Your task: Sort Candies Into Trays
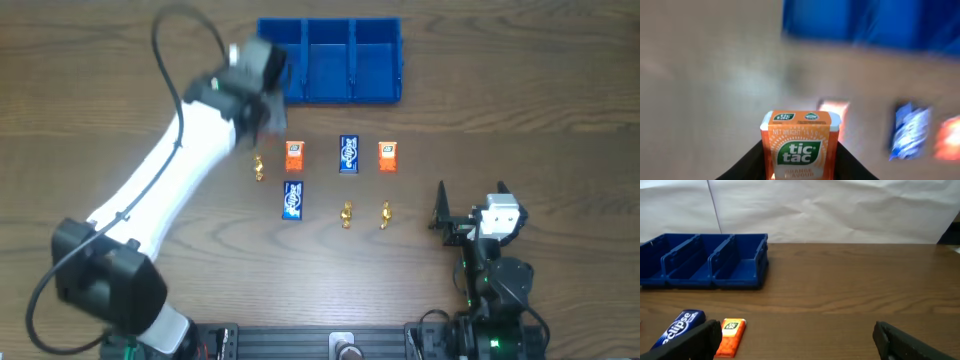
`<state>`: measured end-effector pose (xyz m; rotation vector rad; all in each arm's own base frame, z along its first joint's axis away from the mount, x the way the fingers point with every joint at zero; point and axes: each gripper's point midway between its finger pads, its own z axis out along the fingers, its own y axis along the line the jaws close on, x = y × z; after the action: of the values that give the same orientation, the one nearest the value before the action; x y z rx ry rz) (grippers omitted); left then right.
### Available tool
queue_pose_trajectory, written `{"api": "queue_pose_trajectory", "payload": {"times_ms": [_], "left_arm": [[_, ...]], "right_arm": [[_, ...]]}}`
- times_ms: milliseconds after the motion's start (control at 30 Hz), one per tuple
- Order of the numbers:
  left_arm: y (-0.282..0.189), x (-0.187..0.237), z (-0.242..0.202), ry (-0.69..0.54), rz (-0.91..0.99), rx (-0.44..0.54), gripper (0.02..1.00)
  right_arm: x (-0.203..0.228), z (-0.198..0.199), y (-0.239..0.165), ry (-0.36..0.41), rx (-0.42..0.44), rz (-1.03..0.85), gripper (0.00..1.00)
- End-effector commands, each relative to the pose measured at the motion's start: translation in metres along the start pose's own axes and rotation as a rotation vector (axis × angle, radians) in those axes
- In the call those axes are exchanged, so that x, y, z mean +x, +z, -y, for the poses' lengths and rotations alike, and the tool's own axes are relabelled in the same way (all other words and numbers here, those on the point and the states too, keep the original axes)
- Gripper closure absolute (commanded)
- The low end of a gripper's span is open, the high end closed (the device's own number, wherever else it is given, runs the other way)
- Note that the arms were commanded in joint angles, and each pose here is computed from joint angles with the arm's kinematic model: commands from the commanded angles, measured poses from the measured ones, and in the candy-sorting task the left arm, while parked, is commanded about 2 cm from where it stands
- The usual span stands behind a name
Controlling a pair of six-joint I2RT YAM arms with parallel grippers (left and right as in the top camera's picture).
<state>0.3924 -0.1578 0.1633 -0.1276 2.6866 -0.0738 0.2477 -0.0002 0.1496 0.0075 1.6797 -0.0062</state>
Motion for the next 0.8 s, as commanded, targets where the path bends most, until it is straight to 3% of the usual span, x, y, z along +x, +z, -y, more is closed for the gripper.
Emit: {"api": "queue_pose_trajectory", "payload": {"times_ms": [33, 267, 633, 700, 800], "left_arm": [[-0.001, -0.084, 0.018, 0.049, 0.113, -0.04, 0.652], [0.049, -0.126, 0.032, 0.038, 0.082, -0.022, 0.643], [0.1, -0.127, 0.038, 0.069, 0.047, 0.006, 0.608], [0.101, -0.127, 0.038, 0.077, 0.044, 0.004, 0.549], [0.1, -0.127, 0.038, 0.09, 0.047, 0.006, 0.364]], "right_arm": [[0.001, 0.0, 0.0, -0.004, -0.001, -0.003, 0.003], [0.001, 0.0, 0.0, -0.004, -0.001, -0.003, 0.003], [0.001, 0.0, 0.0, -0.004, -0.001, -0.003, 0.003], [0.001, 0.0, 0.0, -0.004, -0.001, -0.003, 0.003], [0.001, 0.0, 0.0, -0.004, -0.001, -0.004, 0.003]]}}
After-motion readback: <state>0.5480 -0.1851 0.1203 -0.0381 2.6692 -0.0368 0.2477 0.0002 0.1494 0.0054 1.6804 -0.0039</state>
